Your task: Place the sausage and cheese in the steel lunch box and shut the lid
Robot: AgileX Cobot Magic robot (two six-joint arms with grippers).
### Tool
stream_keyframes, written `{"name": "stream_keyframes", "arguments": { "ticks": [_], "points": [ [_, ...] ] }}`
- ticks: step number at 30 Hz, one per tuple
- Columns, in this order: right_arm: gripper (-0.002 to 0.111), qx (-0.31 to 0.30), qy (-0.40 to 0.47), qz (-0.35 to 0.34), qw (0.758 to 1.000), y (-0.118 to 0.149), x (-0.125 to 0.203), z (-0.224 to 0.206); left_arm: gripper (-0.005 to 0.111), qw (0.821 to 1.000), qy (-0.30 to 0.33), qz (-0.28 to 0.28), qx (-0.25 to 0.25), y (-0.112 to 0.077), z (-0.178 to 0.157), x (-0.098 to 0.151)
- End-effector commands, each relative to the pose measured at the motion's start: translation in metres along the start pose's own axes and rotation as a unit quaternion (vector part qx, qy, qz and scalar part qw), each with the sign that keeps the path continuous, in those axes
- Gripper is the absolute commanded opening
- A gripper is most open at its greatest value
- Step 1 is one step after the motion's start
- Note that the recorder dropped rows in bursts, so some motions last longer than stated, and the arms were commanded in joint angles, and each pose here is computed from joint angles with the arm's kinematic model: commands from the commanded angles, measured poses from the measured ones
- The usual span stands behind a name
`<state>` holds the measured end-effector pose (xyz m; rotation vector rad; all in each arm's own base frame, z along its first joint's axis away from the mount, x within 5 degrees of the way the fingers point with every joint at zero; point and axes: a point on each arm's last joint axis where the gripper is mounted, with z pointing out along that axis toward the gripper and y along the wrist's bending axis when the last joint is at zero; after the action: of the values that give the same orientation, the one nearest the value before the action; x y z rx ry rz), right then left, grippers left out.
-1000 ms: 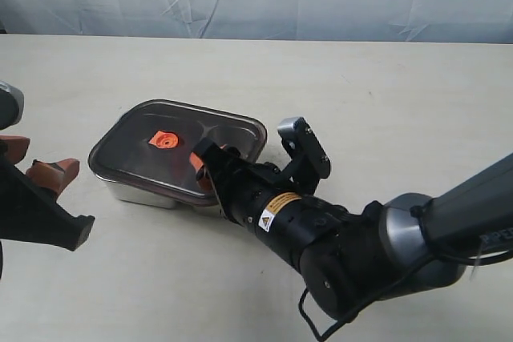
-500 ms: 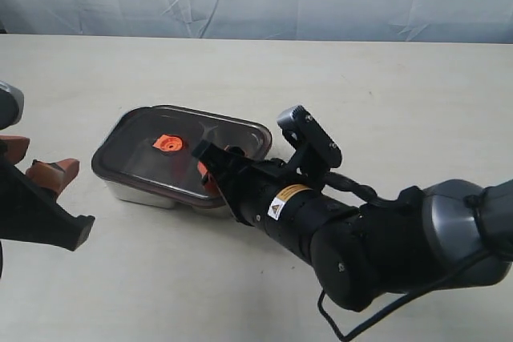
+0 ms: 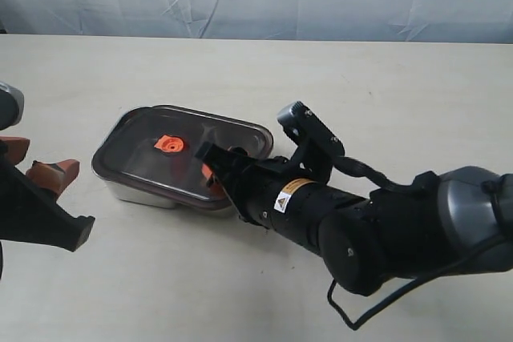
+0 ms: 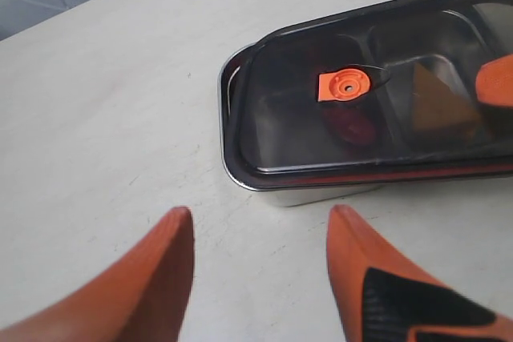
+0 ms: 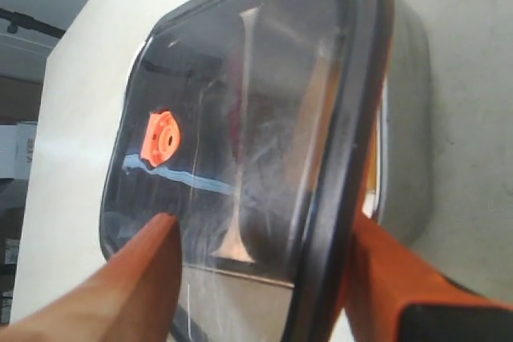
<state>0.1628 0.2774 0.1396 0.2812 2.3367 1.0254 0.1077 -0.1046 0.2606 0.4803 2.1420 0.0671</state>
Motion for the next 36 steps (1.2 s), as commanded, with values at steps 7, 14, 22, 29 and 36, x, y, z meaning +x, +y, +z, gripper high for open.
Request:
{"name": "stream_keyframes", "arguments": {
  "ticks": [7,14,22,29,36],
  "points": [
    [0.055,0.053,0.047,-0.035,0.997,-0.018,-0.014,0.001,0.049,1.0,-0.005,-0.004,0.011,-0.001,-0.002,-0.001],
    [0.055,0.053,0.059,-0.065,0.995,-0.017,-0.02,-0.003,0.049,1.0,-0.005,-0.004,0.011,-0.001,-0.002,-0.001],
    [0.055,0.035,0.047,-0.086,0.995,-0.008,-0.029,-0.012,0.049,1.0,-0.005,-0.004,0.011,-0.001,-0.002,-0.001],
    [0.055,0.053,0.057,-0.083,0.994,-0.014,-0.033,-0.012,0.049,1.0,-0.005,-0.004,0.011,-0.001,-0.002,-0.001],
    [0.055,0.04,0.041,-0.08,0.995,-0.011,-0.036,-0.012,0.049,1.0,-0.005,-0.004,0.011,-0.001,-0.002,-0.001]
  ]
}}
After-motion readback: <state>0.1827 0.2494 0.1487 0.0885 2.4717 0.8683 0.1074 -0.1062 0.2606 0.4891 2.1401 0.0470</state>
